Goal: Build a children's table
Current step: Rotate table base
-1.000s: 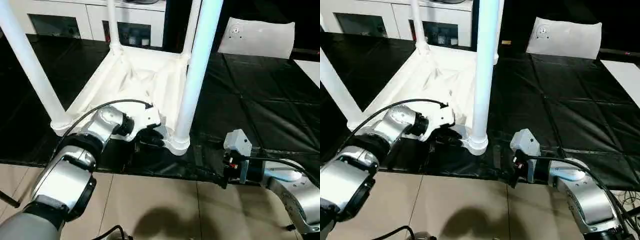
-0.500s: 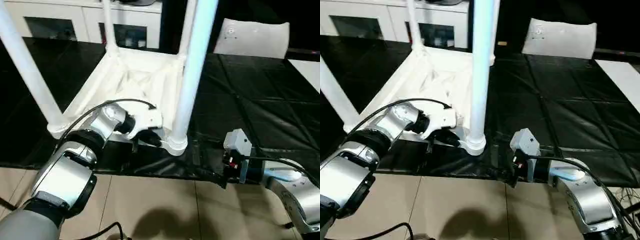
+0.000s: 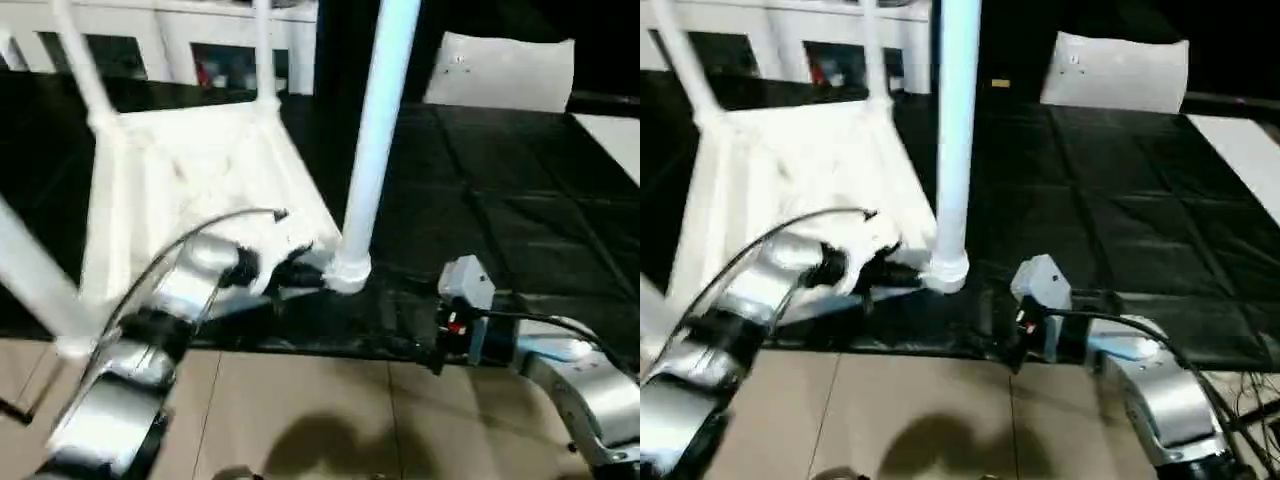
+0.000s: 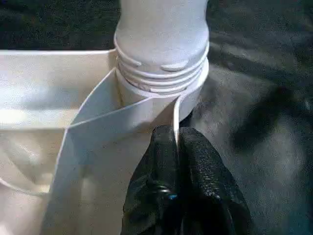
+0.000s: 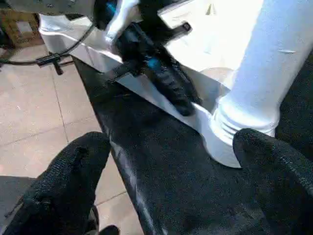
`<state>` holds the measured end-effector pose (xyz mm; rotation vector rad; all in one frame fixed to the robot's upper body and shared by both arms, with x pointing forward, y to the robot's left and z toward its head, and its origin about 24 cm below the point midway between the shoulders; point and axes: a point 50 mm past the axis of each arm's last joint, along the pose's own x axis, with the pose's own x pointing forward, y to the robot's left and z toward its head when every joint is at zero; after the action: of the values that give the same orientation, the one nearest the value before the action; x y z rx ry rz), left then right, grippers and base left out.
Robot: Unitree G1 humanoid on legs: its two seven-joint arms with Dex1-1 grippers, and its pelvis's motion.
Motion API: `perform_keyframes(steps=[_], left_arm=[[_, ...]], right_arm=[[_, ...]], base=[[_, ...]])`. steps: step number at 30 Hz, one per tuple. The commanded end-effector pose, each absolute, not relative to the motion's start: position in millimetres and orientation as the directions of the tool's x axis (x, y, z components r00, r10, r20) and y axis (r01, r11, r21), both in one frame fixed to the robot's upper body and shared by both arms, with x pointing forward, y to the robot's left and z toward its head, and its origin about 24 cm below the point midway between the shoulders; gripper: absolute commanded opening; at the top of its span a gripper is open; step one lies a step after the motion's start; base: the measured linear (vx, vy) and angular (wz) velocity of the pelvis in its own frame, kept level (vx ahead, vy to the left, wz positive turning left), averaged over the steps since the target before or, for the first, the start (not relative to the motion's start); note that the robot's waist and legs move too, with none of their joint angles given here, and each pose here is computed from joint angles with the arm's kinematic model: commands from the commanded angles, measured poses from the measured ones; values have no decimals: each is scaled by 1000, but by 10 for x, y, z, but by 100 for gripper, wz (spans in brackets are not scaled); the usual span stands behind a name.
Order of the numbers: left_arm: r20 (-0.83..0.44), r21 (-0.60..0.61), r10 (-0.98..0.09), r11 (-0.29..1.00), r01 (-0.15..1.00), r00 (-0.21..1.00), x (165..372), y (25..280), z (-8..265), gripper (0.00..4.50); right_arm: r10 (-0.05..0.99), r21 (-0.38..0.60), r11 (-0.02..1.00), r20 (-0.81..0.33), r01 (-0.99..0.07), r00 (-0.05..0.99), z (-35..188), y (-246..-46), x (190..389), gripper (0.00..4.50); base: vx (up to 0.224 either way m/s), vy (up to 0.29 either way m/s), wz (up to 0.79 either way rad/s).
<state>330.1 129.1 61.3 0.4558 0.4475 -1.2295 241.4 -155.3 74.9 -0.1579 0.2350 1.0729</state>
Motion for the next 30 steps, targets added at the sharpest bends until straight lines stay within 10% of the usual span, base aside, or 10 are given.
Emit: perform_keyframes(steps=[1,13,30], left_arm=[[-589,65,-783,204,977,202,3202,1275,531,1],[-583,32,-770,297,954,259,3121,1493,531,98],[-600,133,-750,251,959,279,3105,1529,434,21]], right_arm=[[832,-34,489,-283,-872,477,757,-1587,2438,450],[827,-39,494,-287,-869,483,728,-1562,2427,450],[827,-52,495,-277,-867,489,740,-1537,2460,450]], base=[[0,0,0],[0,0,0],[0,0,0]])
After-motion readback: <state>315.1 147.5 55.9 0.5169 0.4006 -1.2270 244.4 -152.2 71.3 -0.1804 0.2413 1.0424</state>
